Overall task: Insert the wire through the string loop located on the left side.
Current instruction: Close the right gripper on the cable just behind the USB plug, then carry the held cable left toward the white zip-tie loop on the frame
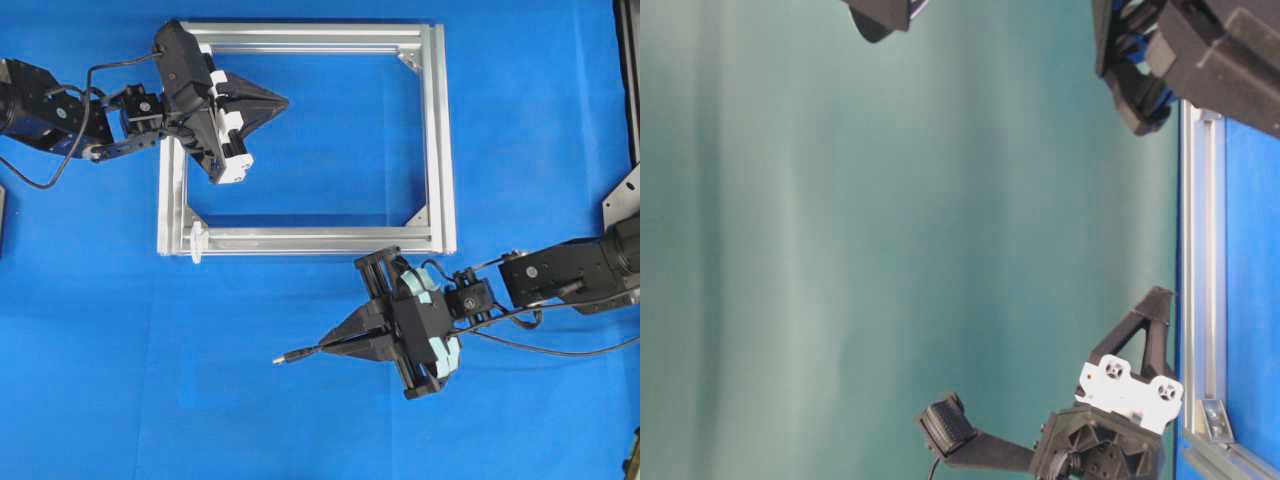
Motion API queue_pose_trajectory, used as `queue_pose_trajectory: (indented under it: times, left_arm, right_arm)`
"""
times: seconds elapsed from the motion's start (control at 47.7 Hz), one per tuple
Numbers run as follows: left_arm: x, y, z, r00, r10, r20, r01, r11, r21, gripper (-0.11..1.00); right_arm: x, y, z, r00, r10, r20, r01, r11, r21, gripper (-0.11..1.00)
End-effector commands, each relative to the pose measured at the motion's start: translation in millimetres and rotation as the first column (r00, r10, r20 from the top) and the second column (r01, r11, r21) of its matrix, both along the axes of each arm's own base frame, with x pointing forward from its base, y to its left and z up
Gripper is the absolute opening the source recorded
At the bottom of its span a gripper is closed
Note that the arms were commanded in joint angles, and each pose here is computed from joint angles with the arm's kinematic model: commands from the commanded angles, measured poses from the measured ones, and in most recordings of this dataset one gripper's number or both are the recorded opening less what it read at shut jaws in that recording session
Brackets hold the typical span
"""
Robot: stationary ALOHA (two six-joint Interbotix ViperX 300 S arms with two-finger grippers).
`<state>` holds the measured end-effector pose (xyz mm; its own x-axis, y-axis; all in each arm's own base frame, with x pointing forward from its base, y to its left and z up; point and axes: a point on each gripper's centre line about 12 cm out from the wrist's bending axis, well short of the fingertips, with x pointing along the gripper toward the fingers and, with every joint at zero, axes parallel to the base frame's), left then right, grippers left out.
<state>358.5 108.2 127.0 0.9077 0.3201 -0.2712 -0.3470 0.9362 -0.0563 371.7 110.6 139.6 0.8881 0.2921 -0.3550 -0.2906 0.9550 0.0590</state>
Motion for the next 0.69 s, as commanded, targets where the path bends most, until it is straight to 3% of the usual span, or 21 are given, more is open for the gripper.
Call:
queue_pose_trajectory:
  times: [0.0,0.67]
  left_arm:
    - [2.8,-0.6,15.8,0.999,-0.005,0.046,0.005,1.000,0.013,0.00]
    - [2.0,-0.9,14.9,0.999,-0.005,0.043,0.005,1.000,0.013,0.00]
  right_arm:
    - [2.0,0.4,14.4,0.999,-0.002,0.040,0.001,1.000,0.012,0.00]
    - [2.0,0.4,14.3,0.999,-0.003,0.038,0.002,1.000,0.013,0.00]
